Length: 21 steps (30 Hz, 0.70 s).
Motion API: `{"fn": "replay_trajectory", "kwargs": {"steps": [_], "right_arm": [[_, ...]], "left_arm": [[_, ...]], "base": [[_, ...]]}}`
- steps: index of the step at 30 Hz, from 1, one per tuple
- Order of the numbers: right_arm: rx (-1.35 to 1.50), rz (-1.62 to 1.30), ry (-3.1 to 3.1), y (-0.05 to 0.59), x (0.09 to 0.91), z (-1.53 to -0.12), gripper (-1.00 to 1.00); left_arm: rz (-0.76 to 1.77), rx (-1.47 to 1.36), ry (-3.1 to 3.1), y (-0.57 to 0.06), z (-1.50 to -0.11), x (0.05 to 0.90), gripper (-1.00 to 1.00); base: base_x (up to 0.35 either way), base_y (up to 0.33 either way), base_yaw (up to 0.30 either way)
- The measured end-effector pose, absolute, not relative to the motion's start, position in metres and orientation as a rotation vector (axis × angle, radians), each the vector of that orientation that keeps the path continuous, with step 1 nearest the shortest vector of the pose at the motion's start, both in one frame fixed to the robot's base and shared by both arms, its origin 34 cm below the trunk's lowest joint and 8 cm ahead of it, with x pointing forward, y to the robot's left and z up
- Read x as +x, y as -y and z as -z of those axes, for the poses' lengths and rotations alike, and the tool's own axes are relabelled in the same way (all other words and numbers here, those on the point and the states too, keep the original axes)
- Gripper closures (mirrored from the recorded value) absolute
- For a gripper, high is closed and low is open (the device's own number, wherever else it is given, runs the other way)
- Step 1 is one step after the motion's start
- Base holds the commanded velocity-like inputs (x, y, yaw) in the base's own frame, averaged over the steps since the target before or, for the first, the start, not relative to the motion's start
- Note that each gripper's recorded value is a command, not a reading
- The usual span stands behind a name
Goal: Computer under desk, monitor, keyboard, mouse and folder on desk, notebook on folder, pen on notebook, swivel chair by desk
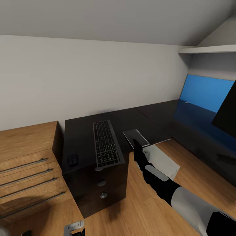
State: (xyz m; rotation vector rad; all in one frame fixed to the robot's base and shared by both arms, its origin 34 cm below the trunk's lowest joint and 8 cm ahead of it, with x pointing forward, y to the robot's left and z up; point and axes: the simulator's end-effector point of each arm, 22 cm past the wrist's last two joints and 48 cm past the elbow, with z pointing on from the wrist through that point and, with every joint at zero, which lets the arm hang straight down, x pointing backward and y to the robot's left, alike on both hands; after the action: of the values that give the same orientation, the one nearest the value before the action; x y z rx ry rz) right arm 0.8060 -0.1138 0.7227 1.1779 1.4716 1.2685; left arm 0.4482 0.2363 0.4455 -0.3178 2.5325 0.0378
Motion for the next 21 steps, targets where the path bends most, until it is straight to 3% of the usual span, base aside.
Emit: {"fn": "replay_trajectory", "kwargs": {"steps": [8, 14, 21], "right_arm": [[1.180, -1.270, -1.471, 0.1131, 0.8059, -0.7226, -1.00], [1.180, -1.270, -1.472, 0.1129, 0.8061, -0.7222, -1.00], [1.183, -1.270, -1.473, 0.1128, 0.8058, -0.7219, -1.00]], "left_arm": [[-0.038, -0.318, -2.533, -0.2363, -0.4454, 0.4482, -1.00], [-0.038, -0.318, -2.533, -0.2364, -0.4453, 0.4482, -1.00], [-0.038, -0.318, -2.533, -0.2364, -0.4454, 0.4482, -1.00]], "base": [[-0.013, 0.000, 0.000], [-0.191, 0.000, 0.000], [-0.056, 0.000, 0.000]]}}
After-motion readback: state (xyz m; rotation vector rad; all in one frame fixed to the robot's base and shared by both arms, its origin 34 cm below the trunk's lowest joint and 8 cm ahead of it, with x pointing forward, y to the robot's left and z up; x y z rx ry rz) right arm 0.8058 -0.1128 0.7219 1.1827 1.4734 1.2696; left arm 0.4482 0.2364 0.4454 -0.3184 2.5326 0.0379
